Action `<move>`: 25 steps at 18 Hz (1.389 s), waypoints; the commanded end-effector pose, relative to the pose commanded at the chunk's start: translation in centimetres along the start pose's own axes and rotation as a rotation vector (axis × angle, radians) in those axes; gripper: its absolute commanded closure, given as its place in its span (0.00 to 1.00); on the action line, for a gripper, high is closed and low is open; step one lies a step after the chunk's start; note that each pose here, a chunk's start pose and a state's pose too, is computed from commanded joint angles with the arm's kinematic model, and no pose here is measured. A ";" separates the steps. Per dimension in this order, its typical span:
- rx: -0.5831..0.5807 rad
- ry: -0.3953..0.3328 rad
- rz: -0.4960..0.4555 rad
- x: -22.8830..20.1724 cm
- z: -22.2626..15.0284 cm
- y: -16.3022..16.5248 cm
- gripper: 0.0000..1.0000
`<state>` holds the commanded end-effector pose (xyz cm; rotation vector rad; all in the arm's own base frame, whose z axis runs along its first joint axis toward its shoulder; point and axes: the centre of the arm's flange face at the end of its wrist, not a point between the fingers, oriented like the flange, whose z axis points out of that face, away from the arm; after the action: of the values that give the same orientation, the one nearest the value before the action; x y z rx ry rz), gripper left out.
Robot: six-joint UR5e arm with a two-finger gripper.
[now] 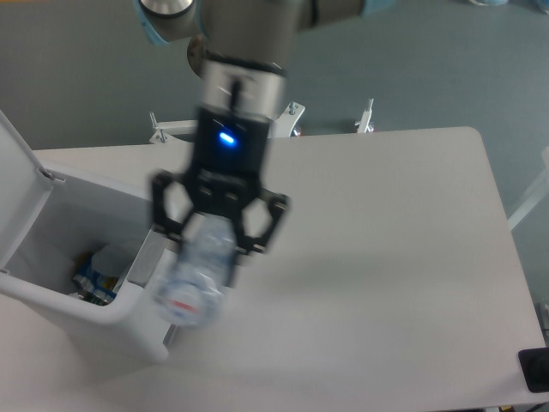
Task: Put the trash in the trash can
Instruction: 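Lift the bottle and carry it over the white bin, then lower the bottle into the bin and open the gripper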
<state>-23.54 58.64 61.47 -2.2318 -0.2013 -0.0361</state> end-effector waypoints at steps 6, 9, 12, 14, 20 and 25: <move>-0.029 0.110 0.045 8.3 2.1 0.4 0.40; -0.051 0.131 -0.015 9.9 2.8 1.0 0.40; -0.087 0.136 -0.026 9.7 4.1 2.6 0.40; -0.107 0.140 -0.031 9.5 5.0 3.5 0.39; -0.126 0.136 -0.044 8.8 5.8 4.3 0.00; -0.124 0.122 -0.055 7.7 5.4 4.5 0.00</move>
<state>-15.46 61.13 55.35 -2.3382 -0.1985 -0.2197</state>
